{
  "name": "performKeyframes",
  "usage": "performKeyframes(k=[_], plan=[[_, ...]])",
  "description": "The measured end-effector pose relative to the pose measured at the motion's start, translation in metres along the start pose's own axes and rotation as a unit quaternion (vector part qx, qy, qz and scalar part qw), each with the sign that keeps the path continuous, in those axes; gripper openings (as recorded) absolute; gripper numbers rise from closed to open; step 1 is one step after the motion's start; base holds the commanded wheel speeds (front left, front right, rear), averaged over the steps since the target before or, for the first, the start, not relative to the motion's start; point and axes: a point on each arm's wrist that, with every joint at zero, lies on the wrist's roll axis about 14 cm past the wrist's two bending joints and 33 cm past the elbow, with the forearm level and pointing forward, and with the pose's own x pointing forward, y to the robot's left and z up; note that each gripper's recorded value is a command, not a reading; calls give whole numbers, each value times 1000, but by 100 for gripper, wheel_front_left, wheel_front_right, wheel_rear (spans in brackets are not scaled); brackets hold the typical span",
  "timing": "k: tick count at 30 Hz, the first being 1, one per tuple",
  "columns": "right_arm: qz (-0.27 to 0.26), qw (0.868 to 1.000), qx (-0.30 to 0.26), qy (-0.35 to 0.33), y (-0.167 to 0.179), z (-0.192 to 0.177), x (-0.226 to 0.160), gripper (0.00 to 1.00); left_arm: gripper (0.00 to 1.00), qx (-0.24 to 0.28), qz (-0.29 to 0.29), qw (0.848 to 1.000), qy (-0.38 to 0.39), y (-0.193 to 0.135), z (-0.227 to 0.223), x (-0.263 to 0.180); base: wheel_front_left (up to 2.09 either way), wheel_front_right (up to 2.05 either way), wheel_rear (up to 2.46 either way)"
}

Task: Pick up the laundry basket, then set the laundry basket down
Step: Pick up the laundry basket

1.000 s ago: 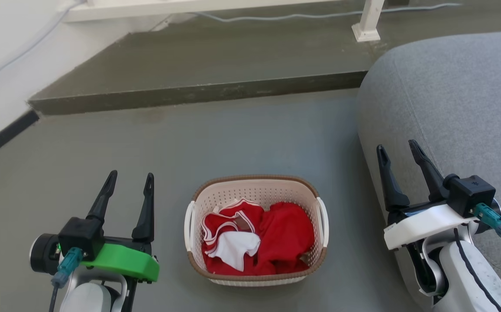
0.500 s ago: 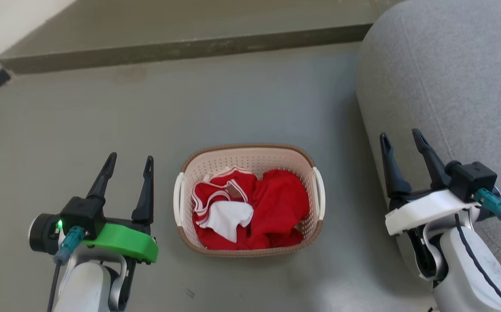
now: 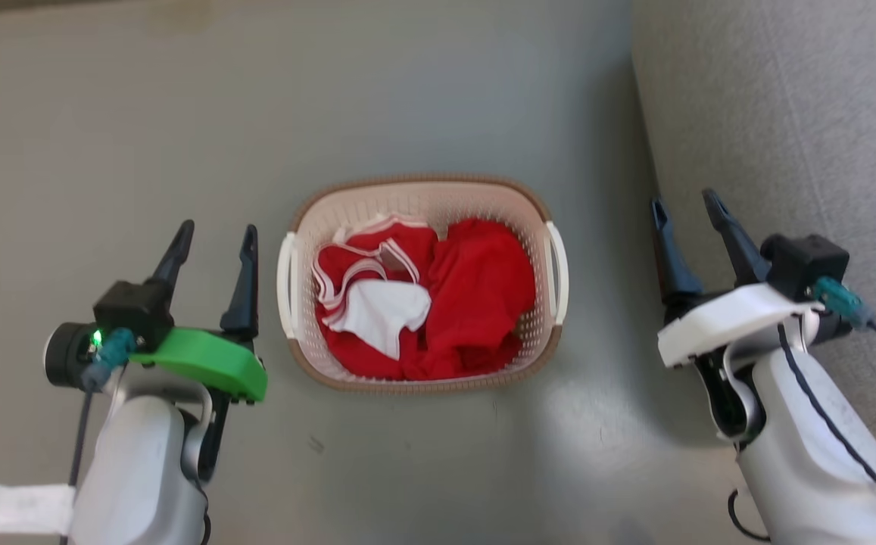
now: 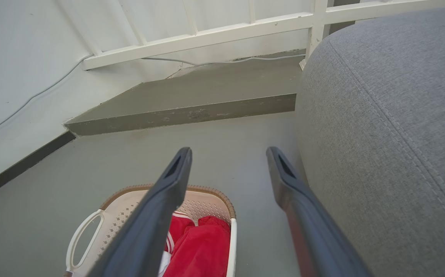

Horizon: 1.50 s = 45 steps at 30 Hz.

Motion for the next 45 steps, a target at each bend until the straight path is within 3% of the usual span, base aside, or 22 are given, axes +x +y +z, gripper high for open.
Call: performKeyframes(k=[20,32,45], plan=[[6,993,5,116,-11,-91,75,100,100,-51,23,990,129,35,-107,69,0,0,0],[1,976,16,216,-21,-168,76,100,100,-69,31,971,225,46,-183,76,0,0,0],[25,962,58,267,-3,-210,80,100,100,-68,5,948,310,34,-233,66,0,0,0]])
